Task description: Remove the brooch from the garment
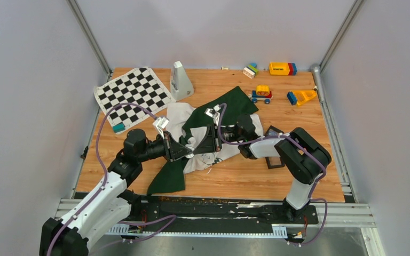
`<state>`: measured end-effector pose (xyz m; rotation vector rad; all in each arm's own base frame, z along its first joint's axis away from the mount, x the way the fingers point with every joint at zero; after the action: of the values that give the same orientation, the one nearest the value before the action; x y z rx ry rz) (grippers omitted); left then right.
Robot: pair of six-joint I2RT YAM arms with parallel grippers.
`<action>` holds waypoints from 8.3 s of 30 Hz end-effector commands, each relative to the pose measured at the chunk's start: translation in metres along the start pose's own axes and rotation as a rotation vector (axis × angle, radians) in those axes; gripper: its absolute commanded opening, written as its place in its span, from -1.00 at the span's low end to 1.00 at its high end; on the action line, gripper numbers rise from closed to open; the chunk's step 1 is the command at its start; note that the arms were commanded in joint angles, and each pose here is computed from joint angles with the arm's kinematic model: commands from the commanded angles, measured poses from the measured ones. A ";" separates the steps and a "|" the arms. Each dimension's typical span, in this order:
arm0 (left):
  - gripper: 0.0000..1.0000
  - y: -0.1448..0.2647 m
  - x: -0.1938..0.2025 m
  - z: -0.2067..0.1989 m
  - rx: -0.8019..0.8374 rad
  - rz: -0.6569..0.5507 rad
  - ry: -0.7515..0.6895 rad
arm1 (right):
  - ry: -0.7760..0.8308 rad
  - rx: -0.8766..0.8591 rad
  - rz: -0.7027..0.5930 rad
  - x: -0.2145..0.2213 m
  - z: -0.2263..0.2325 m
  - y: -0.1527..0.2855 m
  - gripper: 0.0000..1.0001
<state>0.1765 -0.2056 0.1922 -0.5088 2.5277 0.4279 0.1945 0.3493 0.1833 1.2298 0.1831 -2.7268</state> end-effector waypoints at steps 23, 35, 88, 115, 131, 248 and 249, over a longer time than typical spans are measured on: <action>-0.11 0.004 -0.004 -0.020 0.109 -0.007 0.015 | 0.057 -0.013 -0.011 -0.014 0.001 0.000 -1.00; -0.15 0.010 -0.003 -0.019 0.114 -0.015 0.032 | 0.051 -0.018 -0.018 -0.015 0.001 0.003 -1.00; -1.00 -0.016 -0.067 0.128 -0.555 -0.142 -0.108 | -0.453 1.819 -0.047 0.050 -0.038 0.275 0.32; -1.00 -0.027 -0.047 0.063 -0.284 -0.112 -0.254 | -0.486 1.858 0.180 0.083 -0.063 0.274 -0.07; -1.00 -0.028 -0.046 0.064 -0.282 -0.103 -0.250 | -0.450 1.651 0.196 0.077 -0.060 0.245 -0.46; -1.00 -0.081 -0.004 0.034 -0.080 0.058 -0.332 | -0.240 0.721 -0.113 0.007 -0.007 0.098 -1.00; -1.00 -0.078 -0.001 0.036 -0.101 0.054 -0.358 | -0.264 0.685 -0.113 0.006 -0.006 0.096 -1.00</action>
<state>0.2197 -0.2749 0.1419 -0.2741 2.4162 0.5259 0.2087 0.2405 0.1448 0.9752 -1.0794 -3.0433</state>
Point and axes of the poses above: each gripper's point midway between its finger pads, its own y axis back along the fingers, its own z axis along the line the jaws close on, x = y × z, the point moved 2 cm from there along y, back along the fingers, and after that the axes turned 12 degrees about y, right-handed, at the moved point
